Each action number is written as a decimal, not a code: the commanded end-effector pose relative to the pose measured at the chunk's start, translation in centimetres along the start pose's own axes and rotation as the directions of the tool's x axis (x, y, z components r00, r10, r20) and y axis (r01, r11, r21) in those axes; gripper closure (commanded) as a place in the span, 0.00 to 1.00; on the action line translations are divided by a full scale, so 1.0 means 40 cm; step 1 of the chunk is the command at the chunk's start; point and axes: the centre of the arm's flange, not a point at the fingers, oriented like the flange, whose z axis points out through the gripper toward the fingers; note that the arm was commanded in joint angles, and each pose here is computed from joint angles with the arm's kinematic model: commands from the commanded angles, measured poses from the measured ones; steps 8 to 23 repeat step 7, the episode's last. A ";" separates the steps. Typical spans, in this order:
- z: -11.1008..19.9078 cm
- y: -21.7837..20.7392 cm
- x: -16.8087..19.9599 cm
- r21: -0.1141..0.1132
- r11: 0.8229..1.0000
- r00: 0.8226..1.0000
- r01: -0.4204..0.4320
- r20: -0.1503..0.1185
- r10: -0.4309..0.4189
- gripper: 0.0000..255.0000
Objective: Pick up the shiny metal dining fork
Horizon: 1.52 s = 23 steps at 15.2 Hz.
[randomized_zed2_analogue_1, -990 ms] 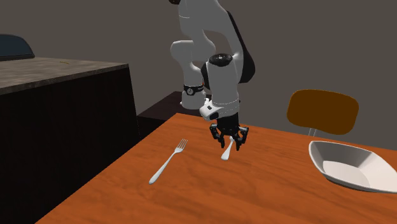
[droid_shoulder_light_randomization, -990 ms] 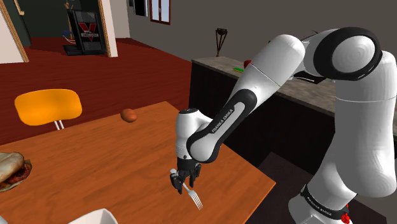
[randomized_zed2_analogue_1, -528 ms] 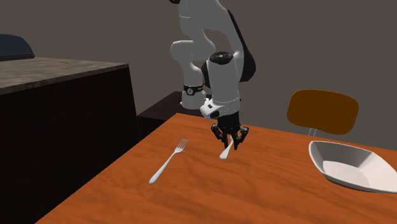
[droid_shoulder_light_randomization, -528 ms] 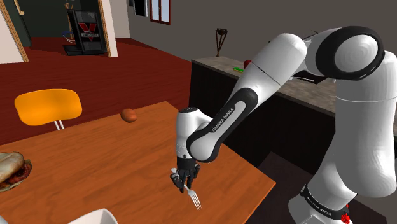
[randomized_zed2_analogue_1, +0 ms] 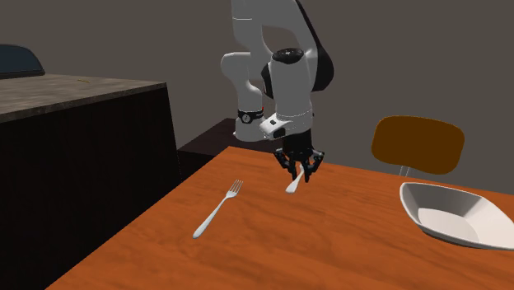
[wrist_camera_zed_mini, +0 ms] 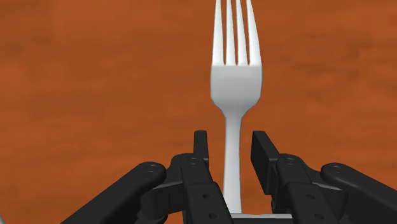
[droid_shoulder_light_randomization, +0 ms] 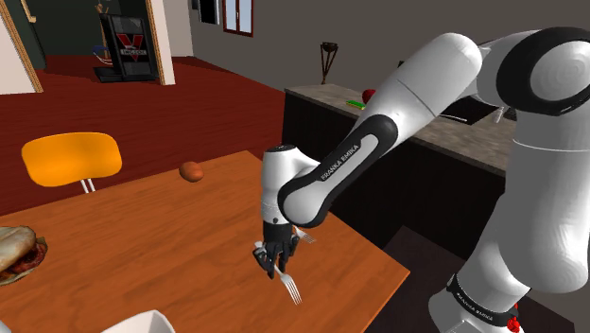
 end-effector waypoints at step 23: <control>-0.079 -0.007 -0.018 0.000 1.000 1.000 0.000 0.000 0.000 1.00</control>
